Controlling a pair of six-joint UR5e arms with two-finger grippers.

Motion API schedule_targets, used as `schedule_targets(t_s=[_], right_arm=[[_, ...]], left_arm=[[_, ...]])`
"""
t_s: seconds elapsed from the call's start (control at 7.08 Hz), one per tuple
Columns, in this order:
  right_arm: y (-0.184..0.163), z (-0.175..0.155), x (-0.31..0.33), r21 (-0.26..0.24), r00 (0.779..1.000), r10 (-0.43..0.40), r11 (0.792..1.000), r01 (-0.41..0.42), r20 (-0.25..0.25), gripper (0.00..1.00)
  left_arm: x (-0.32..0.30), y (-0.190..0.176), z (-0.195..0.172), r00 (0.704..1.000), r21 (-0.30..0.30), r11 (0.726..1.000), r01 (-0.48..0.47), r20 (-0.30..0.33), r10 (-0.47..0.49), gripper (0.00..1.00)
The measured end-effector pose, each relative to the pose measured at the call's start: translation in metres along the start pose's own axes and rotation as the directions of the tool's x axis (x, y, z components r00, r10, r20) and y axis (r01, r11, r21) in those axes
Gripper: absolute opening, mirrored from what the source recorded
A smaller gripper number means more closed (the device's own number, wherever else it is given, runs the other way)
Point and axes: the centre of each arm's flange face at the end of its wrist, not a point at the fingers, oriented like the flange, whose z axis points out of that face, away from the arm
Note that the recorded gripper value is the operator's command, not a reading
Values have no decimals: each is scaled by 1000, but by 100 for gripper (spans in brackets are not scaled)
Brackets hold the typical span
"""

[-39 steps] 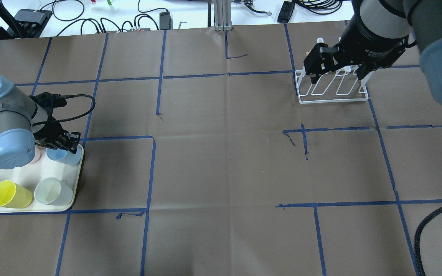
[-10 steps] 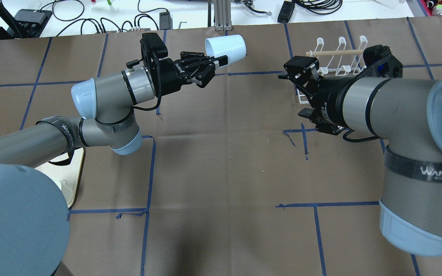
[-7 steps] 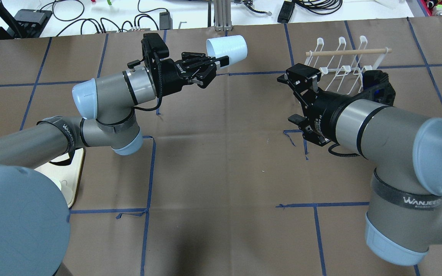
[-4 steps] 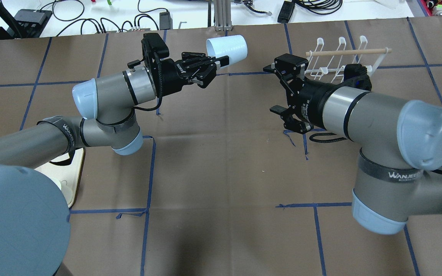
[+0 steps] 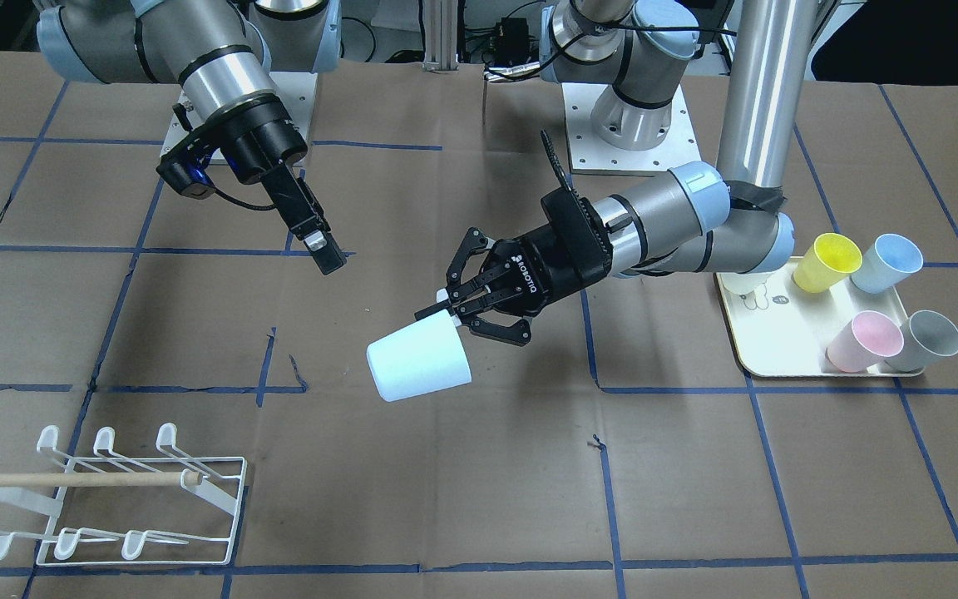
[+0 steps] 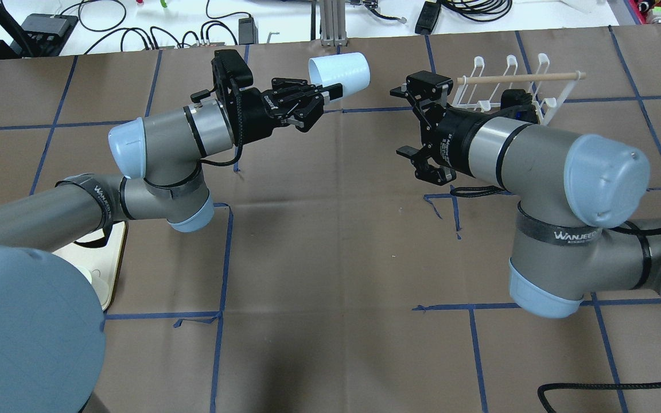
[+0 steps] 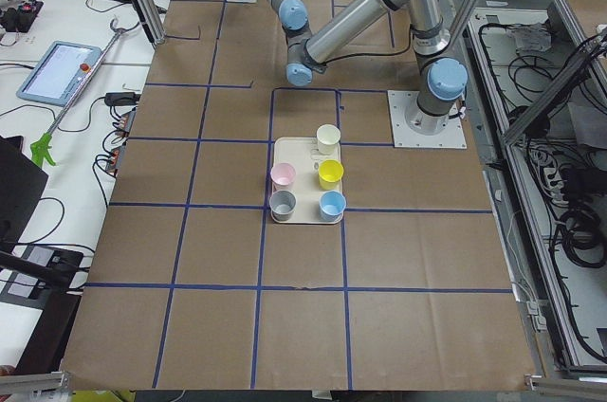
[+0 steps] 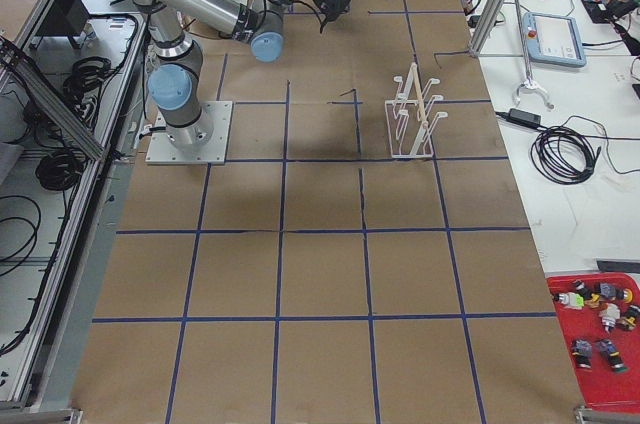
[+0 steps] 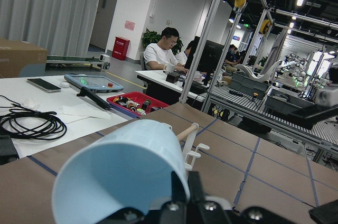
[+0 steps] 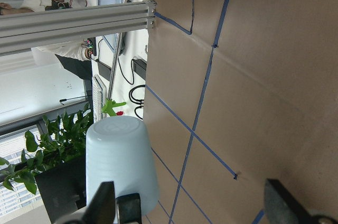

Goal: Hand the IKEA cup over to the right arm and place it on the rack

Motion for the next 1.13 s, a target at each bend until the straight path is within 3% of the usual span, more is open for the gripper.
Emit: schedule_targets(t_s=[0.42, 1.13], right_arm=[[-8, 25, -24, 25, 998, -68, 997, 68, 1, 98], [12, 61, -46, -24, 995, -104, 994, 104, 6, 97]], left_arm=[[0, 0, 0, 1000, 0, 1000, -1, 0, 1, 3], [1, -2, -1, 1000, 2, 1000, 8, 0, -8, 3]])
